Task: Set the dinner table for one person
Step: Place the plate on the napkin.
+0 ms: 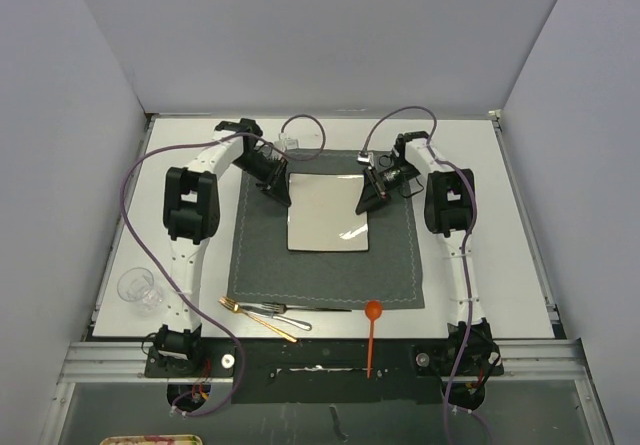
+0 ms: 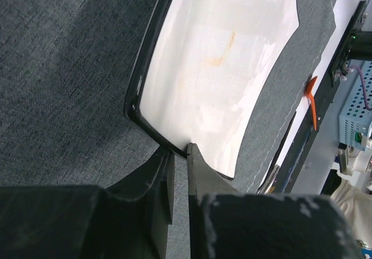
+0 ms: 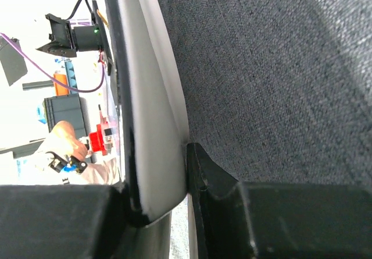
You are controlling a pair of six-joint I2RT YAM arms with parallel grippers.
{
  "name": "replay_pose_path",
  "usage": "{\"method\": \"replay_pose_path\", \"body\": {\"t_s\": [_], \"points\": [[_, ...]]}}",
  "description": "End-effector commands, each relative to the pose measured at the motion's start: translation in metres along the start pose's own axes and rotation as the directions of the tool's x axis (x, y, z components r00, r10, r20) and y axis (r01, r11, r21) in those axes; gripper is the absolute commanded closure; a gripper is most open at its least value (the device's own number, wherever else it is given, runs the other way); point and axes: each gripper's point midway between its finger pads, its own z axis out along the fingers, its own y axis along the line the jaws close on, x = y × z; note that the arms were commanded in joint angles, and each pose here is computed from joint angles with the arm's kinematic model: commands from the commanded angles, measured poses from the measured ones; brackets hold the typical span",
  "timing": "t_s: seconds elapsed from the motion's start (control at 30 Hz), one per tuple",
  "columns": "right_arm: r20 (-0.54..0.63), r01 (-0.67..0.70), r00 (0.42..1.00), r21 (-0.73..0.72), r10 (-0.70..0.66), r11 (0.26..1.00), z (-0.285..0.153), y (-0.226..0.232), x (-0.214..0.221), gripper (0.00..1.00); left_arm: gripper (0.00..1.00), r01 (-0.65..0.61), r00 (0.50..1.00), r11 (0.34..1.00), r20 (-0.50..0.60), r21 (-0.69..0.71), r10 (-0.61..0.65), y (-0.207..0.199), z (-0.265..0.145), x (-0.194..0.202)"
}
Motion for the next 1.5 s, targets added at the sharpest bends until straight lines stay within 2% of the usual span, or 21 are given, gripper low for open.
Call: {"method": "replay_pose_path", "body": {"t_s": [0.0,0.23,0.6,1.47], "points": [[0.056,0.055,0.997,-0.07,-0.051,0.996,0.0,0.062,-0.018,1.0,1.0,-0.139,0.99,0.984,0.008,0.111,0.139,-0.081,-0.005,-0.005],[0.046,0.066,0.997,-0.044,-0.064,0.997,-0.004,0.068,-0.014,1.0,1.0,-0.171,0.985,0.981,0.018,0.092,0.17,-0.089,-0.014,-0.007],[0.03,0.07,0.997,-0.013,-0.07,0.997,-0.005,0.068,-0.009,1.0,1.0,-0.167,0.986,0.983,0.008,0.078,0.167,-0.078,-0.013,-0.007],[-0.038,0.097,0.995,0.156,-0.092,0.983,-0.007,0.015,-0.024,1.0,1.0,-0.183,0.983,0.981,0.016,-0.057,0.184,-0.007,-0.004,-0.021]]}}
